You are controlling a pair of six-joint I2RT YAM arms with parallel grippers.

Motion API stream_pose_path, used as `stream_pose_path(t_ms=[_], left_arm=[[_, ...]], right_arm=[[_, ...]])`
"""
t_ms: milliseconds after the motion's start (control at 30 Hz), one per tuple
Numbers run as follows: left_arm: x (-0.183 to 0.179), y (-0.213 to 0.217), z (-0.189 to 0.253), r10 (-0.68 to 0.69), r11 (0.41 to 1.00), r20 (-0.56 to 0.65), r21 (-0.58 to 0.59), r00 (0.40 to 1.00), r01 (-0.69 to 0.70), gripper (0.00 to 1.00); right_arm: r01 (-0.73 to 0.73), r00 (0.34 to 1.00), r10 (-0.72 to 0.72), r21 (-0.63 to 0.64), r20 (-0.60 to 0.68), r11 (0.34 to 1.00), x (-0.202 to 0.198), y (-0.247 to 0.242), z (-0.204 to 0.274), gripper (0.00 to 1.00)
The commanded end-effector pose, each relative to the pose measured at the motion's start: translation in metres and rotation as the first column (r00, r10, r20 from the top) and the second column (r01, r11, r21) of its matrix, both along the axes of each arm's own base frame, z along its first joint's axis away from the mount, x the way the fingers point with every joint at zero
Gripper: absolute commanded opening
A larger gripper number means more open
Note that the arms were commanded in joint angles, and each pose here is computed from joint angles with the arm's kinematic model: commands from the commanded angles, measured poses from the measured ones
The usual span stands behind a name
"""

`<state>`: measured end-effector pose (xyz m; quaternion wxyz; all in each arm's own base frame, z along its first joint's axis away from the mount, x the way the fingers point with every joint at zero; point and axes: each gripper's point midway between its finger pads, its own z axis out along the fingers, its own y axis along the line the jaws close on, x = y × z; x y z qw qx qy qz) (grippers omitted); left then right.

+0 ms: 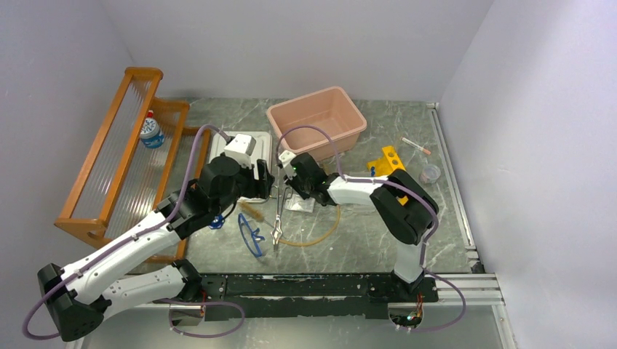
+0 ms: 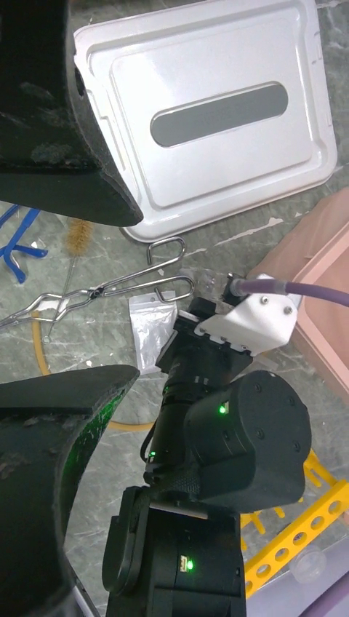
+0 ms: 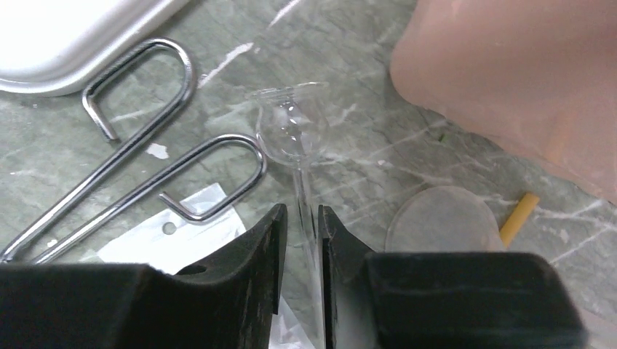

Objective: Organize the chemistry lab equipment

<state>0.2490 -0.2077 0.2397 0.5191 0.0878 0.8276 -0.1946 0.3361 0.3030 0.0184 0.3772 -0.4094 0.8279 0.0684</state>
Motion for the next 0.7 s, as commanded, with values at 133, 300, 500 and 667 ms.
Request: stream_pose_path(t_ms=[133, 300, 500, 667], left_arm=[[-0.001, 0.003, 0.025, 0.003, 0.999, 0.035, -0.042, 0.999, -0.001, 0.75], [-0.002, 0.004, 0.029, 0.003, 0.999, 0.036, -0.047, 0.999, -0.002, 0.75], [-0.004, 0.005, 0.033, 0.005, 0.998, 0.037, -0.069, 0.999, -0.002, 0.75], [-0.008, 0.005, 0.033, 0.004, 0.995, 0.031, -0.096, 1.0, -0.001, 0.75]], right_arm=[[-0.07, 0.998, 0.069, -0.074, -0.016, 0.995, -0.005, 0.006, -0.014, 0.27], [-0.064, 0.998, 0.064, -0.053, 0.007, 0.997, -0.004, 0.01, -0.001, 0.14], [-0.044, 0.996, 0.042, 0.037, 0.073, 0.998, -0.004, 0.014, 0.047, 0.11], [-0.046, 0.996, 0.033, 0.147, 0.088, 0.988, -0.015, 0.016, 0.091, 0.1]])
